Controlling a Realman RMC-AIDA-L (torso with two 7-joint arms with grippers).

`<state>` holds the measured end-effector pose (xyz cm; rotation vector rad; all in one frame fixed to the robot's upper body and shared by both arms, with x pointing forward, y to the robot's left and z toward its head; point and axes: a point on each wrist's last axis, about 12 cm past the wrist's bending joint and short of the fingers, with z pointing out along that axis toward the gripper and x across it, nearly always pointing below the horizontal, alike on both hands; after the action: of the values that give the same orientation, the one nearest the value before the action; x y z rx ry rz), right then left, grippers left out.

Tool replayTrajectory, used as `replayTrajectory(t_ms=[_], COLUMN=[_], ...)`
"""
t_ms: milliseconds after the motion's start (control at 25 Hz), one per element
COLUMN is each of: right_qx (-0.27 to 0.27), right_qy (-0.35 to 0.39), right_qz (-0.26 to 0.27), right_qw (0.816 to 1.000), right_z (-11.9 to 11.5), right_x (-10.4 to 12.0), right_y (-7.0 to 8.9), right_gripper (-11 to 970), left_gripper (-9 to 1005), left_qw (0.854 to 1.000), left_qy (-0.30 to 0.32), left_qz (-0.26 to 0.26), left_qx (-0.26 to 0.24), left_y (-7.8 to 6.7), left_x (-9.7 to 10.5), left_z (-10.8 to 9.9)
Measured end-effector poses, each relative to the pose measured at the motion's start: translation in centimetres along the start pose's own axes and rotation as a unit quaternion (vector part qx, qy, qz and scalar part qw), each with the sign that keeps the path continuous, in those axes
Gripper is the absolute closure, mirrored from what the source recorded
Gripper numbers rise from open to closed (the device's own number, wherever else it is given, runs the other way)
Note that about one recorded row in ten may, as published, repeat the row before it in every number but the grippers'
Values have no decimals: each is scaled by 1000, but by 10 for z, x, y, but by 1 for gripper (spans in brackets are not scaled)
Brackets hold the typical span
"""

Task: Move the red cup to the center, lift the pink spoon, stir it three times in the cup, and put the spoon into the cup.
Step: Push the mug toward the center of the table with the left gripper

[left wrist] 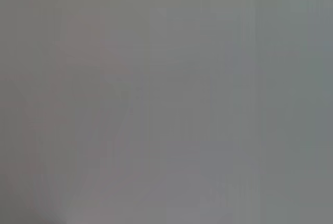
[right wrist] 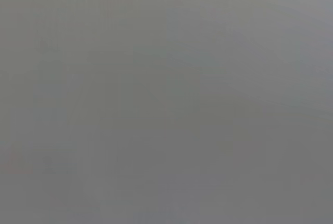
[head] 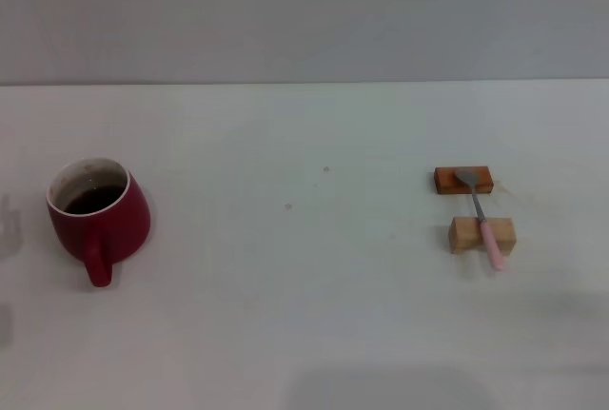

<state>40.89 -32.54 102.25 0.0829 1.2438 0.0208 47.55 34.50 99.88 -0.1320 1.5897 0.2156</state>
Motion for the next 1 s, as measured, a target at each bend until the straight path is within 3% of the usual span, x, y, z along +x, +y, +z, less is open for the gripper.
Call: replayTrajectory(t_ms=[520,640,760,1000], right_qx=[-6,-6,-6,-6], right_qy=[0,0,0,2], right_qz=[0,0,0,0], right_qw=[1000,1000,1000,1000], right_z=[1,1,1,0], right_x=[0,0,0,0], right_y=[1,1,1,0], right_gripper=[127,126,126,127], left_gripper=[696,899,949,997], left_qw=[999,999,997,995], left_qy=[2,6,8,7], left_qz=[16,26,67,89], left_qx=[36,40,40,44], left_y=[-8,-10,-14,-18], left_x=[1,1,1,1], left_z=[0,1,4,5])
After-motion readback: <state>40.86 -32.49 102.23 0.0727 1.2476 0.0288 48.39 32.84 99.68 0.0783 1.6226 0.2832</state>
